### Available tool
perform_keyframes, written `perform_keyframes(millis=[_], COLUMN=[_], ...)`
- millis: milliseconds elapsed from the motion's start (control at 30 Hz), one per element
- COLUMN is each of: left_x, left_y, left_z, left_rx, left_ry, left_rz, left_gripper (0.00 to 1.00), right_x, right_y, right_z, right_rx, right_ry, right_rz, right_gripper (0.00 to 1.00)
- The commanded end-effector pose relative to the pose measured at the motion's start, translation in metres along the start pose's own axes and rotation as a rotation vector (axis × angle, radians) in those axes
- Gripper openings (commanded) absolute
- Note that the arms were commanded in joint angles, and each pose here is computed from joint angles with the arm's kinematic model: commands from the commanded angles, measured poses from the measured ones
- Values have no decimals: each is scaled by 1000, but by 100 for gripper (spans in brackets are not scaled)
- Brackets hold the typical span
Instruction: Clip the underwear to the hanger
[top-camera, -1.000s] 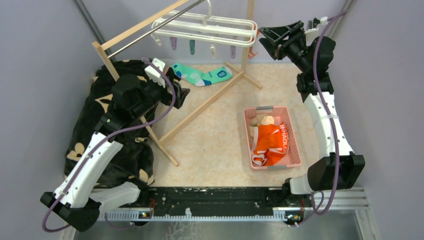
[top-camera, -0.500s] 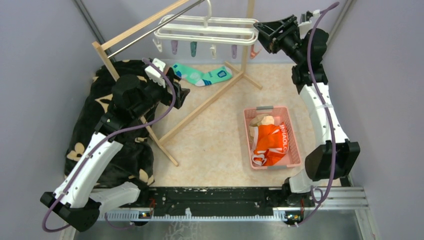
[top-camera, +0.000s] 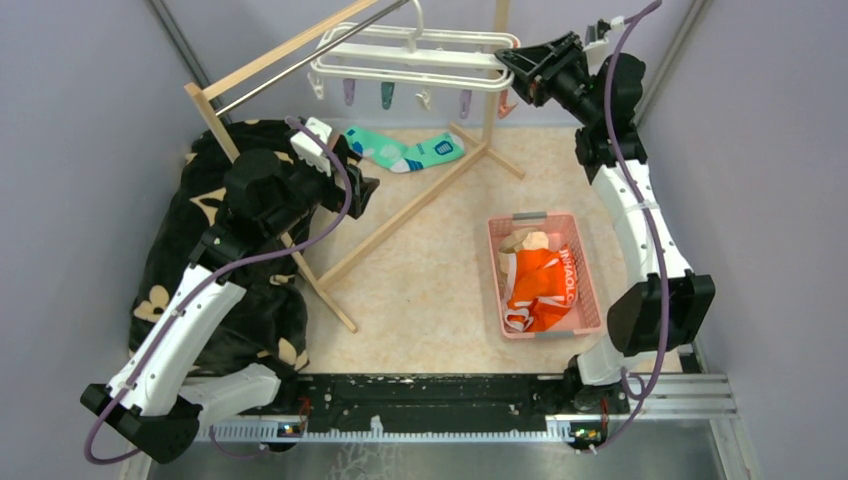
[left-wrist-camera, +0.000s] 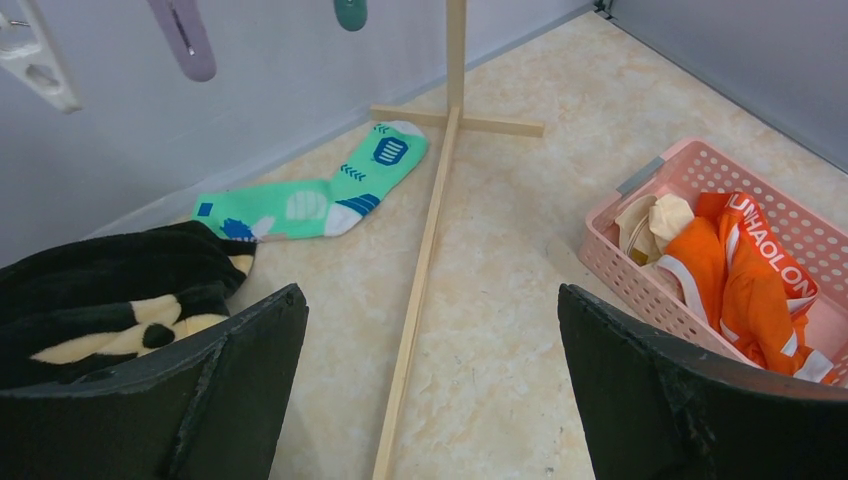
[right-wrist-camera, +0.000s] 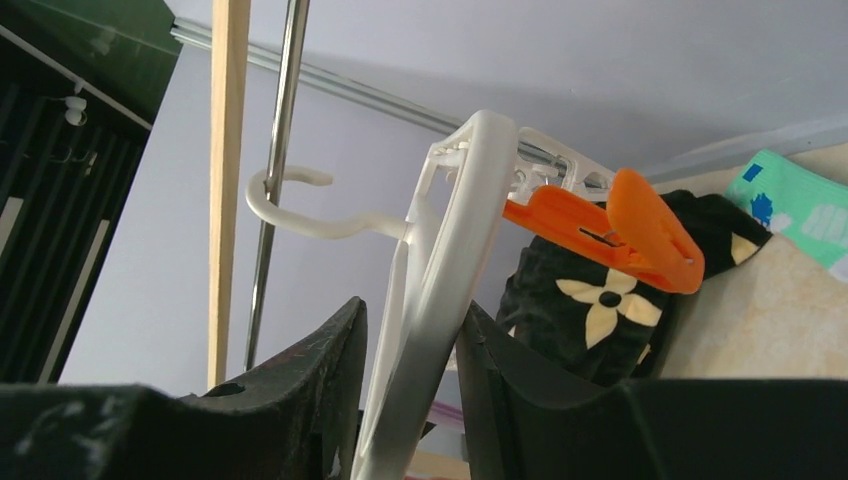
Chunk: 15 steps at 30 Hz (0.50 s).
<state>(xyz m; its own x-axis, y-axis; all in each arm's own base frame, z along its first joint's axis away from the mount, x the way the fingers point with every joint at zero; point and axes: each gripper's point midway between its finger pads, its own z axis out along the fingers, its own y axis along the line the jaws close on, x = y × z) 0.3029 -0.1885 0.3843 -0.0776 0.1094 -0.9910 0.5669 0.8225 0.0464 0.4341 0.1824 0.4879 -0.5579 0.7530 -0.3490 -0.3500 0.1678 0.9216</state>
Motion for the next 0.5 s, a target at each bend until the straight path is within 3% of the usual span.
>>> perform_keyframes(millis=[0,467], left_x=[-18,-23], left_y=[3,4], left_z=[-7,-6], left_rx=[-12,-18], left_ry=[-38,-47], left_rz=[15,13], left_gripper=[100,100], right_x=[1,5], right_y=[31,29], right_z=[1,-13], right_rx=[-88,-128], right_ry=[9,-44], right_rz=[-58,-9], right_gripper=[35,9])
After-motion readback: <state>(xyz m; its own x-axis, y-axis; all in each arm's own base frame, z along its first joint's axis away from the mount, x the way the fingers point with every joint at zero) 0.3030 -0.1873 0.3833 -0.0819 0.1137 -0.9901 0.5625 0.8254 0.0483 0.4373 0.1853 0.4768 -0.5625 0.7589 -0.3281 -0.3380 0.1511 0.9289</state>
